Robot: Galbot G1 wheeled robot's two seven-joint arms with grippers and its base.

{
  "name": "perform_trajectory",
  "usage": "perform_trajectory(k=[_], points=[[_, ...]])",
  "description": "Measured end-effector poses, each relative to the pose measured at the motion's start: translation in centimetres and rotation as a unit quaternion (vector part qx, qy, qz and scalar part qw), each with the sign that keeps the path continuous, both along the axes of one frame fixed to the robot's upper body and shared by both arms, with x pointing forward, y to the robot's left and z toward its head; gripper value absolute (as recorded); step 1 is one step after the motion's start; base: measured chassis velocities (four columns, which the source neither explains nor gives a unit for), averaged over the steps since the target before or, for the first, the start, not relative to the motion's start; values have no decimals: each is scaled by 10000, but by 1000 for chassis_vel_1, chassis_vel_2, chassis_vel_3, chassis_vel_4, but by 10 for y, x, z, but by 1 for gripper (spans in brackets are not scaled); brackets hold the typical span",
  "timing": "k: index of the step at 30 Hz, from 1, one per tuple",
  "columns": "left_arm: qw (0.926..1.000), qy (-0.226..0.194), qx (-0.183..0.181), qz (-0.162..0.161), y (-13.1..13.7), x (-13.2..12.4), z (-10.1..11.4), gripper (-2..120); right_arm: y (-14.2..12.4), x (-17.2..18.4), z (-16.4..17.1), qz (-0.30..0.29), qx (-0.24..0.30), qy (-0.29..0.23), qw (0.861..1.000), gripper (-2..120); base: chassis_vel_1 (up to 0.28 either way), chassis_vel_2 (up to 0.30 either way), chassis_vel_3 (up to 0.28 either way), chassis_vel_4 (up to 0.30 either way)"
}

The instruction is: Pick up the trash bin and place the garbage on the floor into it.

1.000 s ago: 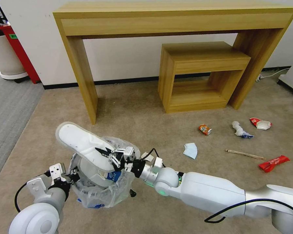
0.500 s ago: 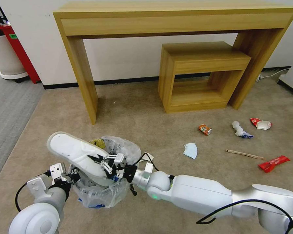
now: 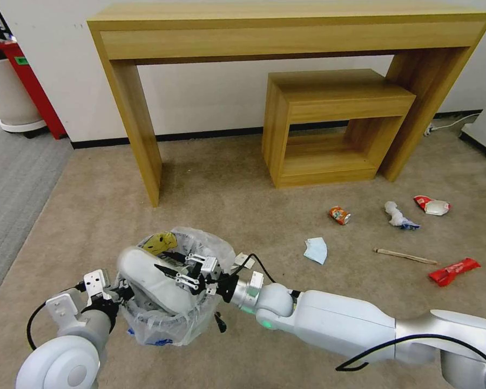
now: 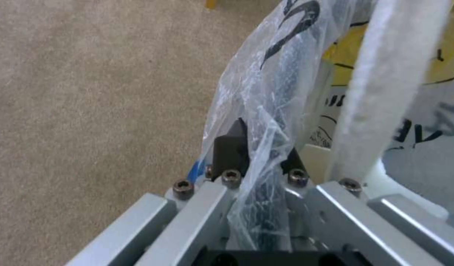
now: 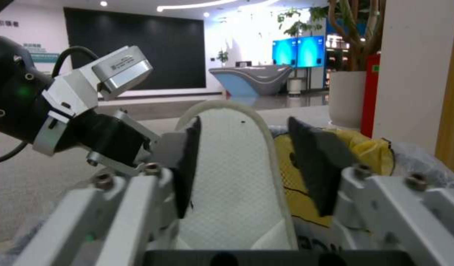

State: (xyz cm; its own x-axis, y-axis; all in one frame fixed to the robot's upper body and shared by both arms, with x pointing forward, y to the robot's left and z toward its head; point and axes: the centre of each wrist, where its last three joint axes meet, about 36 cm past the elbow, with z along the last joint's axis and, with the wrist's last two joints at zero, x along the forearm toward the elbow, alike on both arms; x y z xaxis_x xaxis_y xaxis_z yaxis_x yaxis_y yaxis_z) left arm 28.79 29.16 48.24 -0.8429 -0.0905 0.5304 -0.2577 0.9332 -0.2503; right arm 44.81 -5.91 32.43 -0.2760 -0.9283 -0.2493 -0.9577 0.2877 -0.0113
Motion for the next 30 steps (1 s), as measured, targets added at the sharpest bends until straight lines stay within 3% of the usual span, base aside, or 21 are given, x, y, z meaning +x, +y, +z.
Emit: perform_trajectory(k=[7,13,15,18,22,24,26,27,30], points=[[10000,11,29,26,3,0,-1,1,4,12,23,-321,205,-41,9993,78,0,0,0,0],[9999,58,80,65,8,3,-5,1,-23,28,68,-1550,392,382,9864,99,0,0,0,0],[9999,70,85,70,8,4,-6,1,-32,30,74,-1761,421,472,9823,100,0,0,0,0],[9999,116,92,80,8,6,-11,1,-57,27,91,-2408,428,890,9655,100,0,0,0,0],[9998,137,91,79,7,7,-14,1,-75,23,99,-2852,440,1213,9497,100,0,0,0,0],[9998,140,90,78,7,7,-14,1,-76,23,99,-2890,435,1242,9482,100,0,0,0,0],[9998,169,94,79,7,8,-18,1,-113,19,107,-3696,341,1827,9104,100,0,0,0,0],[9998,169,94,79,7,8,-18,1,-113,19,107,-3696,341,1827,9104,100,0,0,0,0],[9997,191,114,82,8,9,-20,1,-158,16,98,-4393,114,1996,8758,100,0,0,0,0]])
